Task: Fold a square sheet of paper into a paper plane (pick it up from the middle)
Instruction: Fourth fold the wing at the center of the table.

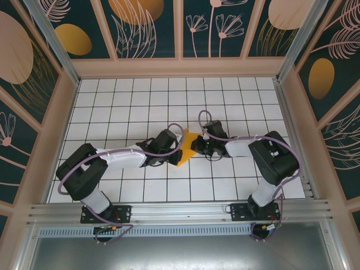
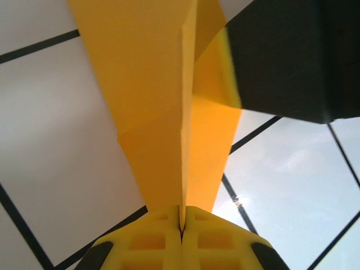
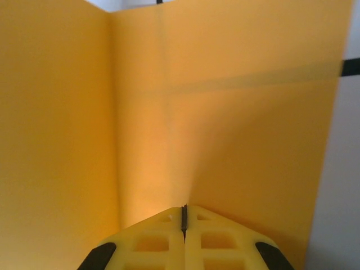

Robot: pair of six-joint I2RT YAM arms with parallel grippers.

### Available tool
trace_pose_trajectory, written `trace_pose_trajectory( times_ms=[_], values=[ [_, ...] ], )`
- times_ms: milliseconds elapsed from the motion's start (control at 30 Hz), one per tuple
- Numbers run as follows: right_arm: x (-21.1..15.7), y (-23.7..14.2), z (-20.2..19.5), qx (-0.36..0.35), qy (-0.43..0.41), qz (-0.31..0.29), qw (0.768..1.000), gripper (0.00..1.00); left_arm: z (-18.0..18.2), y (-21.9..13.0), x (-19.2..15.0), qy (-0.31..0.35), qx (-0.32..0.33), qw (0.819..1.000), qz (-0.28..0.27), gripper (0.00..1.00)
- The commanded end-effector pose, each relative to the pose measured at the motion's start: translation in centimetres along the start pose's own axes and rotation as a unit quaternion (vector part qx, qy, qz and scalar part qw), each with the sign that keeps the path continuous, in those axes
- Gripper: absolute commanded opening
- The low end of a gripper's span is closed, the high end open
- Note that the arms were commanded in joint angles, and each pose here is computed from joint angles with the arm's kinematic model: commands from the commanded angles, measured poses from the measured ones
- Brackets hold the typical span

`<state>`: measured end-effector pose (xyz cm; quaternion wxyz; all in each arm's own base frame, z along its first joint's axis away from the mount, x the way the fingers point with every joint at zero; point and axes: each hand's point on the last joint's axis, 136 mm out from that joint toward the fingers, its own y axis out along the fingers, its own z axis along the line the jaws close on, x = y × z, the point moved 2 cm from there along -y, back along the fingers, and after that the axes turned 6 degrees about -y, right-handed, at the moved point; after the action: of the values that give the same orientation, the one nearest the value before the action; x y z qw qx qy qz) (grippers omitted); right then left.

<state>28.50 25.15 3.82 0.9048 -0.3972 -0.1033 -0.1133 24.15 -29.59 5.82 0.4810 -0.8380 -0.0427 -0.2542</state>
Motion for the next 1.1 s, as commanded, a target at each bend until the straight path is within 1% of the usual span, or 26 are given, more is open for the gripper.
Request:
trace_pose_trajectory(
  times_ms=[0,167,200,300,400,500,667,833,867,933,1000,1033,1067],
  values=[
    [0.5,-0.7,1.2,0.007,-0.029,-0.004,1.000,0.08,0.8,1.0,-0.6,-0.009,0.020,1.000,0.021,0.06],
    [0.3,-1.5,0.8,-0.004,-0.029,-0.011,1.000,0.08,-0.5,1.5,0.1,0.004,-0.007,1.000,0.027,0.07],
    [0.2,-1.7,0.7,-0.005,-0.026,-0.014,1.000,0.08,-0.2,2.2,-0.3,0.004,-0.001,0.999,0.038,0.07],
    [0.2,-2.2,0.4,-0.010,-0.015,-0.028,0.999,0.08,-0.5,2.4,0.0,0.010,-0.007,0.999,0.043,0.07],
    [0.0,-3.2,0.7,0.003,-0.003,-0.044,0.999,0.07,-0.8,2.6,-0.1,0.012,-0.014,0.999,0.049,0.07],
    [-0.4,-4.1,1.5,0.038,0.003,-0.060,0.997,0.06,-1.3,2.8,-0.1,0.011,-0.027,0.998,0.055,0.07],
    [-0.8,-5.3,3.5,0.098,0.001,-0.071,0.993,0.04,-2.1,3.2,-0.1,0.012,-0.048,0.997,0.066,0.08],
    [-0.3,-5.6,4.7,0.129,-0.001,-0.074,0.989,0.04,-2.5,3.5,0.0,0.014,-0.060,0.995,0.074,0.09],
    [-0.2,-5.5,4.7,0.125,0.004,-0.072,0.990,0.06,-2.5,3.6,0.0,0.016,-0.061,0.995,0.076,0.09],
    [0.0,-5.4,4.1,0.106,0.019,-0.079,0.991,0.12,-2.6,3.6,0.1,0.019,-0.059,0.995,0.076,0.10],
    [0.2,-5.5,2.1,0.046,0.055,-0.095,0.993,0.19,-2.2,3.4,0.5,0.018,-0.045,0.997,0.063,0.11],
    [0.1,-5.6,1.2,0.023,0.063,-0.101,0.993,0.19,-2.1,3.2,0.8,0.018,-0.040,0.998,0.053,0.14],
    [0.2,-5.8,0.7,0.008,0.068,-0.110,0.992,0.20,-2.1,2.8,1.1,0.020,-0.039,0.998,0.043,0.19]
  ],
)
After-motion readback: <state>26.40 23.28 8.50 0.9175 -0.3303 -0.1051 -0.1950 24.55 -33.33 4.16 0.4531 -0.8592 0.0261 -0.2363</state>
